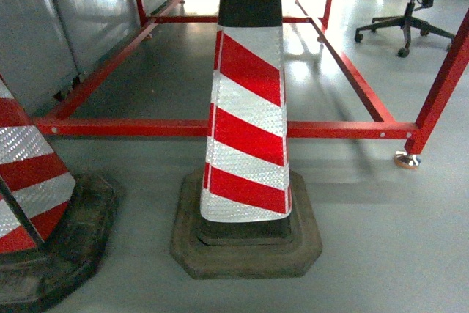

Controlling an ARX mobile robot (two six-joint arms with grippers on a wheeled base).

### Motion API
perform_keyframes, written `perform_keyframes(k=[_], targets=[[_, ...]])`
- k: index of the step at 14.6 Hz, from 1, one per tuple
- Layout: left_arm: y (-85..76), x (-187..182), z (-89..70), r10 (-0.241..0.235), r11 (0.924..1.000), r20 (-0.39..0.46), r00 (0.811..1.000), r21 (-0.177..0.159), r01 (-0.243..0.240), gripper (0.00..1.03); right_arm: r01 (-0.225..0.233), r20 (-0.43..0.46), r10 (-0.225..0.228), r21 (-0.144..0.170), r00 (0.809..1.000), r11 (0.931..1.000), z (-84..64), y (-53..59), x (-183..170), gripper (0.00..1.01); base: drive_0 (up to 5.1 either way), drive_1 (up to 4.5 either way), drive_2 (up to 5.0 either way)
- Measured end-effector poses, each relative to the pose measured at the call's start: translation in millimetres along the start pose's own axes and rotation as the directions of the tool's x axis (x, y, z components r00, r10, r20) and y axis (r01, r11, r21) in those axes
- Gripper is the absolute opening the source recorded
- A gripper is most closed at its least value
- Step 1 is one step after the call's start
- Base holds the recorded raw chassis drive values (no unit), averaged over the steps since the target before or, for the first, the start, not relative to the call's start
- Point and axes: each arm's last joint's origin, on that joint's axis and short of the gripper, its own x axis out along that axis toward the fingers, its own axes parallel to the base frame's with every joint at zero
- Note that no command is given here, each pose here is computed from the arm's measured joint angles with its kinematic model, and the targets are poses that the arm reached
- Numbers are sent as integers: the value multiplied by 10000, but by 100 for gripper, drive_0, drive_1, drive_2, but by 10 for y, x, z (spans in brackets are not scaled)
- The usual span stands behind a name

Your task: Sort blue parts and orange caps into right shelf containers

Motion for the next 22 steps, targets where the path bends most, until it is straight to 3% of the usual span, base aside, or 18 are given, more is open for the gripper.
perform_keyframes(k=[22], targets=[[0,0,-1,-8,9999,-8,10000,107,8,98,-4,-8,4,95,10000,10000,-1,0,0,98,0,0,0]])
